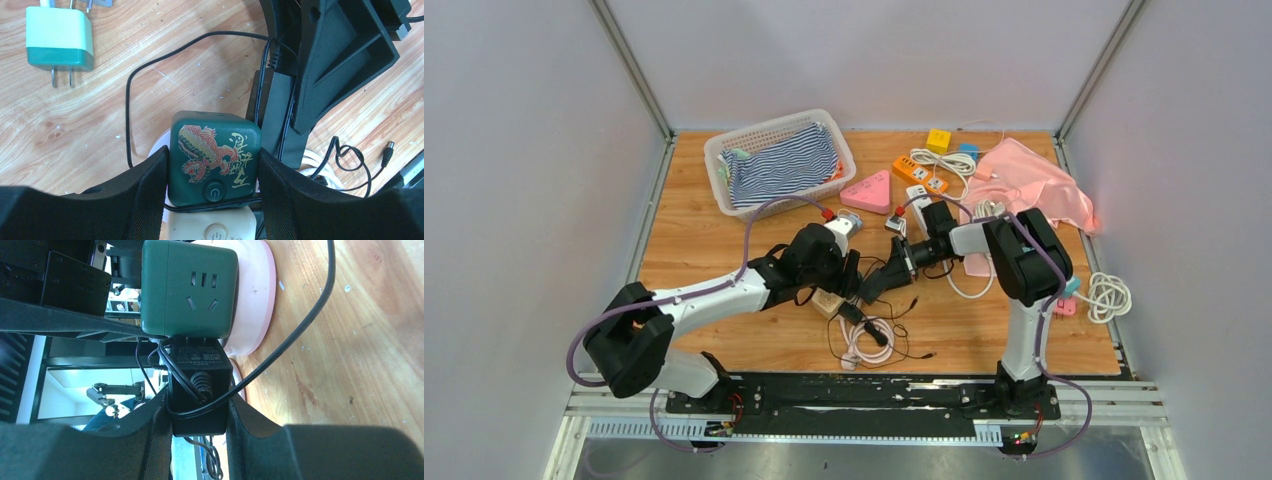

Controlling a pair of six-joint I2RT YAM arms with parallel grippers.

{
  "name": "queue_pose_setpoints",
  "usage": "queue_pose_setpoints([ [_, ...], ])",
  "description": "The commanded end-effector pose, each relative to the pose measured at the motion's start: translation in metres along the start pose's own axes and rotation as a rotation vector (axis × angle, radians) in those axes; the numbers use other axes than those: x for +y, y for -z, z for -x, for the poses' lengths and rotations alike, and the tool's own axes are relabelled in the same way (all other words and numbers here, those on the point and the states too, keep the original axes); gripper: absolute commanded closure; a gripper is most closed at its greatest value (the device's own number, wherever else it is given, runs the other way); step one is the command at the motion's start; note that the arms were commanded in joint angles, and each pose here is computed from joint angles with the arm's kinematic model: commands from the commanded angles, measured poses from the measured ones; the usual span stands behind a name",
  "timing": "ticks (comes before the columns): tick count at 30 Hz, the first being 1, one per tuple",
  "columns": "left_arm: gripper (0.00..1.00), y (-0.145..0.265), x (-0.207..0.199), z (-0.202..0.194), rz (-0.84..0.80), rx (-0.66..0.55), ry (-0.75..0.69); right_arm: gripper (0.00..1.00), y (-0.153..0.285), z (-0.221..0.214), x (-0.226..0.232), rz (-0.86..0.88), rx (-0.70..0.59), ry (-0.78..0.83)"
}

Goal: Pull the plug off the socket
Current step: Remove the plug from the socket.

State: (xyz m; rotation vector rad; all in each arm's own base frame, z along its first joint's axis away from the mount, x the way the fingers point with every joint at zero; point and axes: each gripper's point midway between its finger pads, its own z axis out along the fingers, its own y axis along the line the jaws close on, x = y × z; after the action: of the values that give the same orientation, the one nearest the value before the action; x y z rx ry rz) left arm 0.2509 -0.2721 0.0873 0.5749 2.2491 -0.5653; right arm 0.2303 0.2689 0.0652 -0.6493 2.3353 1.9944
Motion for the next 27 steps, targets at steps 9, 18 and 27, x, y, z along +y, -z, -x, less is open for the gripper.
queue_pose_setpoints([
  [9, 1.00, -0.001, 0.023, -0.031, 0.104, 0.087, 0.016, 1.00, -0.021, -0.001, 0.037, -0.077, 0.057, 0.223],
  [18, 1.00, -0.002, 0.022, -0.030, 0.101, 0.085, 0.021, 1.00, -0.002, -0.023, -0.027, -0.110, 0.039, -0.043],
  [27, 1.00, -0.003, 0.021, -0.030, 0.095, 0.093, 0.018, 1.00, -0.004, 0.037, -0.008, -0.082, -0.004, 0.108],
])
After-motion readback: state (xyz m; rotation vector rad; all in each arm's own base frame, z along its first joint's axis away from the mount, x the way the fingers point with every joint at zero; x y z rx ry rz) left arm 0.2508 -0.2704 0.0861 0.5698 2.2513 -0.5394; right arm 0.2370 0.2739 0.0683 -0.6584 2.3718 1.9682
